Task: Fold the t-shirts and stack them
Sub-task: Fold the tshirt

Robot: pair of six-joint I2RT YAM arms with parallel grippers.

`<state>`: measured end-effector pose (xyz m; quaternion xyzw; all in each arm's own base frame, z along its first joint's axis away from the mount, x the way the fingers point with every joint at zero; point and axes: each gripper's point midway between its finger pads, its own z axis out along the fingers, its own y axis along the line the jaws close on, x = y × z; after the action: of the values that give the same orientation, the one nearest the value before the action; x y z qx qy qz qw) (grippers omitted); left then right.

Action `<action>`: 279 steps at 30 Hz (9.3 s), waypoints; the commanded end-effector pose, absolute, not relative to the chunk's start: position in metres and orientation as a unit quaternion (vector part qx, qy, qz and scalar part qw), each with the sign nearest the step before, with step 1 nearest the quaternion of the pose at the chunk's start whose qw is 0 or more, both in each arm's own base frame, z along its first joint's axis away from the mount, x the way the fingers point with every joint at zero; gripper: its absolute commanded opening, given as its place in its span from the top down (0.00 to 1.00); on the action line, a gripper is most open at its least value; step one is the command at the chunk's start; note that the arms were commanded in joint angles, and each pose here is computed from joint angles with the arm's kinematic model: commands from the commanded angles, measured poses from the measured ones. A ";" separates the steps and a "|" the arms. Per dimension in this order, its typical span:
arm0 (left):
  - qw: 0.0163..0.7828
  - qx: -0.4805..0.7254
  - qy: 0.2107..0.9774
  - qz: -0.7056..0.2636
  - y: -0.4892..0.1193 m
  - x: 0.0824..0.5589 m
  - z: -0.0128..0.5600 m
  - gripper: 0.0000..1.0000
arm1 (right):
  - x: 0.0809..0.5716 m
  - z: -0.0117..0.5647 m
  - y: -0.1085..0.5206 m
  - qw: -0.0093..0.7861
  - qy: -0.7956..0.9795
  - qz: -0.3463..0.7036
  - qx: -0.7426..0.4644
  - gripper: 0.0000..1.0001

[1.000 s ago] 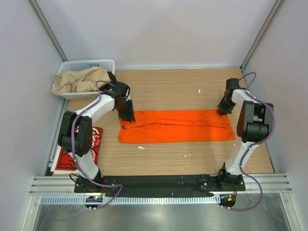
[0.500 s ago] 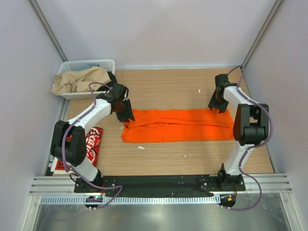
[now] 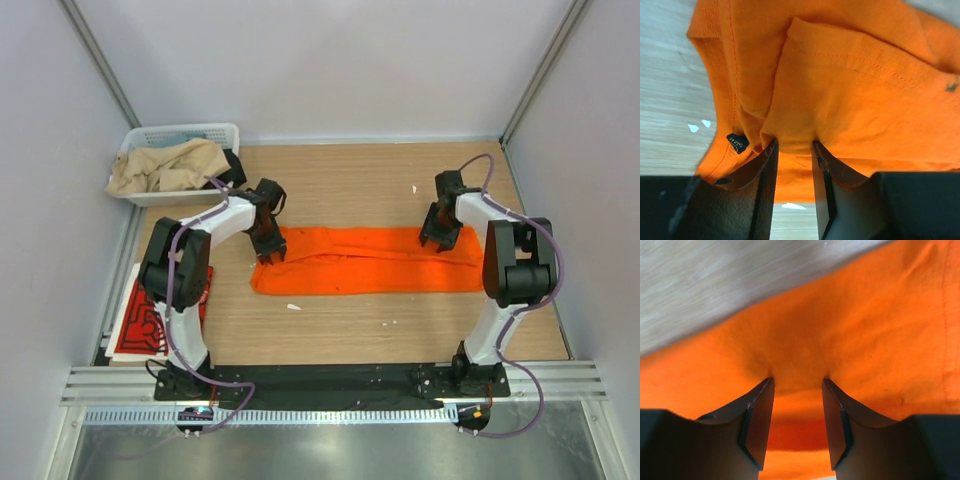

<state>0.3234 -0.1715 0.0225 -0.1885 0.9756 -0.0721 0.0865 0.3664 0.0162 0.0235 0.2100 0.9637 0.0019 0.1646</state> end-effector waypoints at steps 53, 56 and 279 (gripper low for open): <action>0.158 -0.012 0.981 -0.109 -0.275 0.327 0.045 0.83 | 0.211 0.017 0.153 0.069 0.973 0.188 0.116 0.76; 0.165 -0.015 0.980 -0.107 -0.271 0.324 0.052 0.79 | 0.203 0.011 0.144 0.063 0.975 0.169 0.126 0.76; 0.243 -0.057 0.955 -0.160 -0.211 0.576 0.001 0.49 | 0.248 0.077 0.262 0.053 0.963 0.262 -0.029 0.59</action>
<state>0.5886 -0.2246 0.0353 -0.0829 0.9361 -0.1731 0.2947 0.2639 0.2473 0.0669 -0.0273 0.9738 0.2141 0.0719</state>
